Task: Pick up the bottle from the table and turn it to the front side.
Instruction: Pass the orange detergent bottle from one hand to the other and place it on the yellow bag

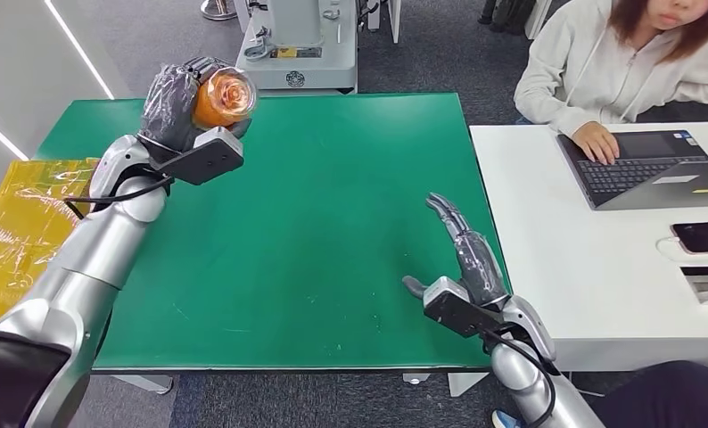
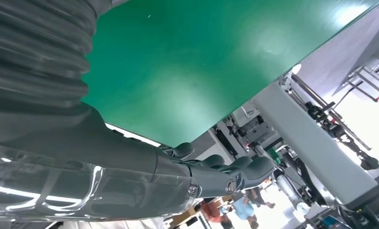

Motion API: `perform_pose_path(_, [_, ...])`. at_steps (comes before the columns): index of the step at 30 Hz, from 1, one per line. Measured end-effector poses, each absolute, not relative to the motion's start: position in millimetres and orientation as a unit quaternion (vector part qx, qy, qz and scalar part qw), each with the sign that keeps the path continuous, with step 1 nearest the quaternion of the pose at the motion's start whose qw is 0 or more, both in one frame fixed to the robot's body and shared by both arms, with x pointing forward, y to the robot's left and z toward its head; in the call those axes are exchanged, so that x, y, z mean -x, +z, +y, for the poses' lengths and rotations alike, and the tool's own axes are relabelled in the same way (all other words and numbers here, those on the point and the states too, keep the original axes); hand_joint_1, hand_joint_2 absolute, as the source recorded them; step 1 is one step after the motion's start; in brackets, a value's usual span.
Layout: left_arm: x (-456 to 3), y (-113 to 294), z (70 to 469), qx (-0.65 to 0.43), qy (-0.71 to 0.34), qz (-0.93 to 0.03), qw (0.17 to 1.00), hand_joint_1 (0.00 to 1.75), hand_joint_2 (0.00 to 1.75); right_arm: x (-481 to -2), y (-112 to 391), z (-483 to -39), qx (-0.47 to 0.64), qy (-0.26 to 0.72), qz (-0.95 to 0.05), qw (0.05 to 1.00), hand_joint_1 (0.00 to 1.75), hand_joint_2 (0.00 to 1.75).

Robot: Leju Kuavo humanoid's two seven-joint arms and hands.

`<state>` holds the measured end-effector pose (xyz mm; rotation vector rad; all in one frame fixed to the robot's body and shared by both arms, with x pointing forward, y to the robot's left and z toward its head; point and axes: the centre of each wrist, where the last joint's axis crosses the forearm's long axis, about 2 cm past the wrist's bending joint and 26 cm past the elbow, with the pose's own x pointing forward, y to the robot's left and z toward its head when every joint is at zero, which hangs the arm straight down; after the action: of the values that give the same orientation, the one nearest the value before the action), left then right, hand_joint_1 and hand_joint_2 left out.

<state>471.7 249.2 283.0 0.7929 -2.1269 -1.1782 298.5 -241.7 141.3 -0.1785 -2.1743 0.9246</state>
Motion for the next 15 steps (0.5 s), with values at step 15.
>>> perform_pose_path(15, [-480,259,344,-0.542,-0.609,-0.544,0.199,1.75,1.75,-277,130,-242,0.078,0.36,-0.848,0.381,0.0,1.75])
